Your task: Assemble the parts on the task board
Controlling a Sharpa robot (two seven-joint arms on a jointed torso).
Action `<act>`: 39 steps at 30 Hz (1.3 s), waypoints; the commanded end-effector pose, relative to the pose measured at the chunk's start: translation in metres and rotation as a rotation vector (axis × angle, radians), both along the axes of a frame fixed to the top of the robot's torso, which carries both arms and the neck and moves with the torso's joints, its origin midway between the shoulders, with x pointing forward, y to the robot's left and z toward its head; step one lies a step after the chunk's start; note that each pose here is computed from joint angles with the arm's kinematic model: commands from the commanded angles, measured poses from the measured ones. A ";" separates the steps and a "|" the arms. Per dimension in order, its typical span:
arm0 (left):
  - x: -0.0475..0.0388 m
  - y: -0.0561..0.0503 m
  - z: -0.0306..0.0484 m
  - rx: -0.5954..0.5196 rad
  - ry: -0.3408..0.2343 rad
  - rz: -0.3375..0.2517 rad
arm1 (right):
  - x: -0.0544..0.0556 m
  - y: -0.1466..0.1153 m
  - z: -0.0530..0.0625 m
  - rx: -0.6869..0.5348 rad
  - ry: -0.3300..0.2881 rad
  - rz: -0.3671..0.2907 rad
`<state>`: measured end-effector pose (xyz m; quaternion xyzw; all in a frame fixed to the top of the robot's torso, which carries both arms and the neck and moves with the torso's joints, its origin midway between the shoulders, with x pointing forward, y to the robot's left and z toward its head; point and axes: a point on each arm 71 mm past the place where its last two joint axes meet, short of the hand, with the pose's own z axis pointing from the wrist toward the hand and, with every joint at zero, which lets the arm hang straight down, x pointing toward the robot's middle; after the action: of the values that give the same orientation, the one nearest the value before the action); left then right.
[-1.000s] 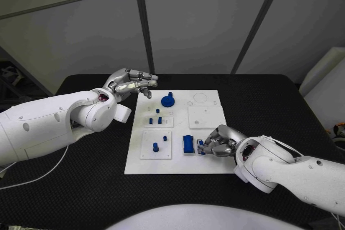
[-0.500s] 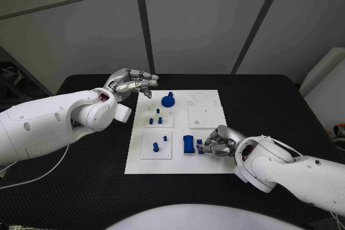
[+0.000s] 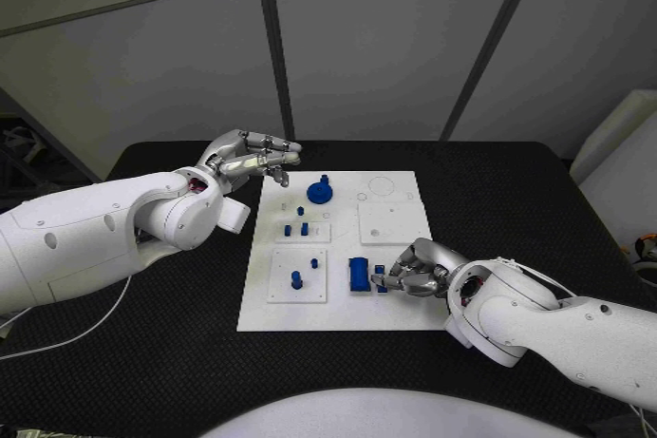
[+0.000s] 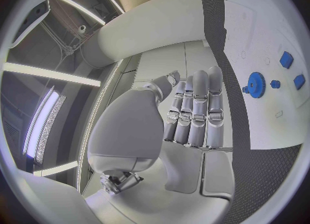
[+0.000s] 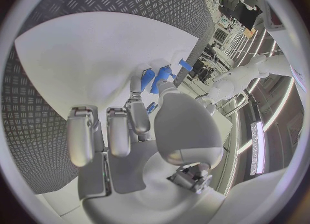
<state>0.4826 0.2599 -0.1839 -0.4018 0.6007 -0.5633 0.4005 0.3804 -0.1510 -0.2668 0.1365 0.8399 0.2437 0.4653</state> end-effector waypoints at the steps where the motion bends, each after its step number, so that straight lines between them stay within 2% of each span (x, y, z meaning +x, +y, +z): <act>1: 0.0000 -0.001 0.0009 -0.006 0.001 -0.011 | -0.001 0.002 0.003 0.013 -0.016 0.023; 12: 0.0001 -0.001 0.0007 -0.006 0.001 -0.010 | -0.006 -0.006 0.008 0.038 -0.060 0.114; 16: 0.0003 -0.001 0.0006 -0.006 0.001 -0.011 | -0.006 -0.008 0.008 0.033 -0.065 0.128; 27: 0.0008 -0.002 0.0002 -0.006 0.002 -0.012 | -0.002 -0.011 0.004 0.011 -0.063 0.131; 39: 0.0008 -0.002 0.0001 -0.006 0.002 -0.012 | 0.007 -0.013 -0.002 -0.035 -0.072 0.110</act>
<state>0.4833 0.2593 -0.1847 -0.4020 0.6019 -0.5629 0.3991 0.3866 -0.1644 -0.2686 0.0822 0.8324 0.2639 0.4804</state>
